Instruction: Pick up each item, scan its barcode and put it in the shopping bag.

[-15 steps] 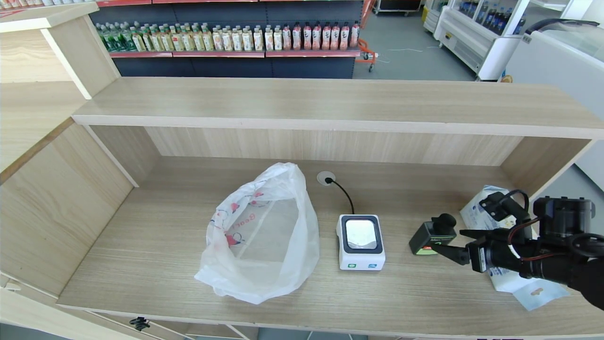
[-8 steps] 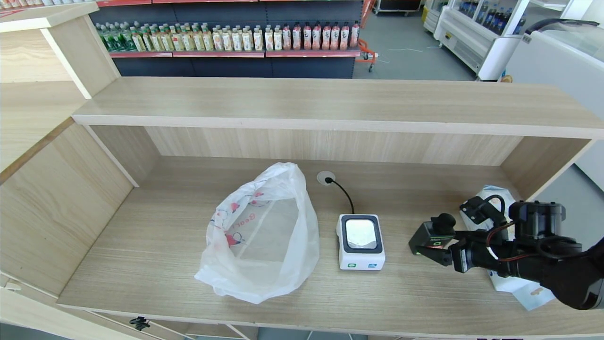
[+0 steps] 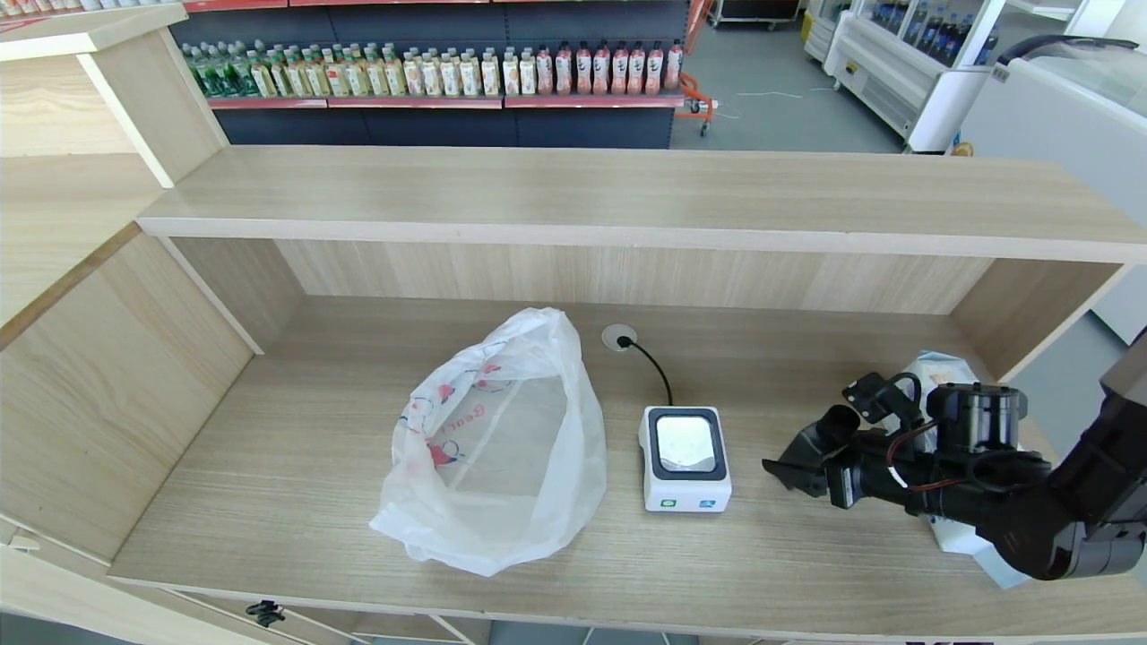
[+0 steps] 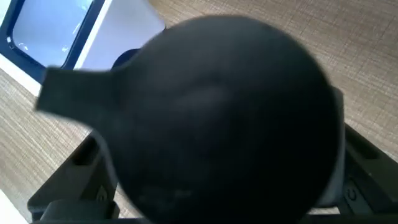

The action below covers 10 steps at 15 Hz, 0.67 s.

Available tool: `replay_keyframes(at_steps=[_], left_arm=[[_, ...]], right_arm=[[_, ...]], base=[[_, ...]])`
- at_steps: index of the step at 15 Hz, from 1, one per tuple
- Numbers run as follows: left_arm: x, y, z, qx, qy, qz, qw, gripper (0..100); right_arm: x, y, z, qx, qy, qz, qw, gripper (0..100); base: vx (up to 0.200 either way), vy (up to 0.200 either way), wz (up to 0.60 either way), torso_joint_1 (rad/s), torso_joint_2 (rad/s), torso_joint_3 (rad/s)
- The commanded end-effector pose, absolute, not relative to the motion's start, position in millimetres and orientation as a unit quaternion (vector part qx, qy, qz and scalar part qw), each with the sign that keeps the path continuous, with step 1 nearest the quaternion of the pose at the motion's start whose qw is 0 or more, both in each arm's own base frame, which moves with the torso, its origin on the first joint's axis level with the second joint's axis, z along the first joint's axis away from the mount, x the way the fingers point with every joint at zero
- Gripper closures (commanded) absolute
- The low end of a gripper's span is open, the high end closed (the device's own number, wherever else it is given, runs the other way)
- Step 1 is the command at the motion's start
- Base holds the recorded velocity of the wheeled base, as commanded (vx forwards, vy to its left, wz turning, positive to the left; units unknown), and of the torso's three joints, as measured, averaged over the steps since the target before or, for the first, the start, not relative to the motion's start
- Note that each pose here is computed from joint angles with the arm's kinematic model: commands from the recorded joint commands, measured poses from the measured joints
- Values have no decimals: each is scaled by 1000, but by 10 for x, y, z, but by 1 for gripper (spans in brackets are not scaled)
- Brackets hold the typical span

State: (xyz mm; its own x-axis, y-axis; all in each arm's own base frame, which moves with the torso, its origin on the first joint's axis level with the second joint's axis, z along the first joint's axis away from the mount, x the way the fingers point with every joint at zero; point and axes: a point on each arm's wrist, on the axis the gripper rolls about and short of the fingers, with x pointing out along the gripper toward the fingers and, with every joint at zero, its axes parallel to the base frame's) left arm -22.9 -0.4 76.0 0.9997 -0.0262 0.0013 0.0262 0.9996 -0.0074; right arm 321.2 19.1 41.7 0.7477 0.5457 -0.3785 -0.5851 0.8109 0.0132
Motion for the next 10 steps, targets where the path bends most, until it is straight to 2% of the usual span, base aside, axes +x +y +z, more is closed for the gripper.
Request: replay_keyframes(at_steps=[1, 10], left_arm=[[-229, -4, 759, -4, -1, -13, 1000, 0], [-229, -4, 759, -4, -1, -14, 1000, 0]], right_arm=[[3312, 199, 405, -56, 178, 301, 935, 0], [3368, 194, 444, -54, 161, 319, 933, 0]], base=[[0, 0, 0, 0, 0, 0], [0, 0, 0, 0, 0, 0]])
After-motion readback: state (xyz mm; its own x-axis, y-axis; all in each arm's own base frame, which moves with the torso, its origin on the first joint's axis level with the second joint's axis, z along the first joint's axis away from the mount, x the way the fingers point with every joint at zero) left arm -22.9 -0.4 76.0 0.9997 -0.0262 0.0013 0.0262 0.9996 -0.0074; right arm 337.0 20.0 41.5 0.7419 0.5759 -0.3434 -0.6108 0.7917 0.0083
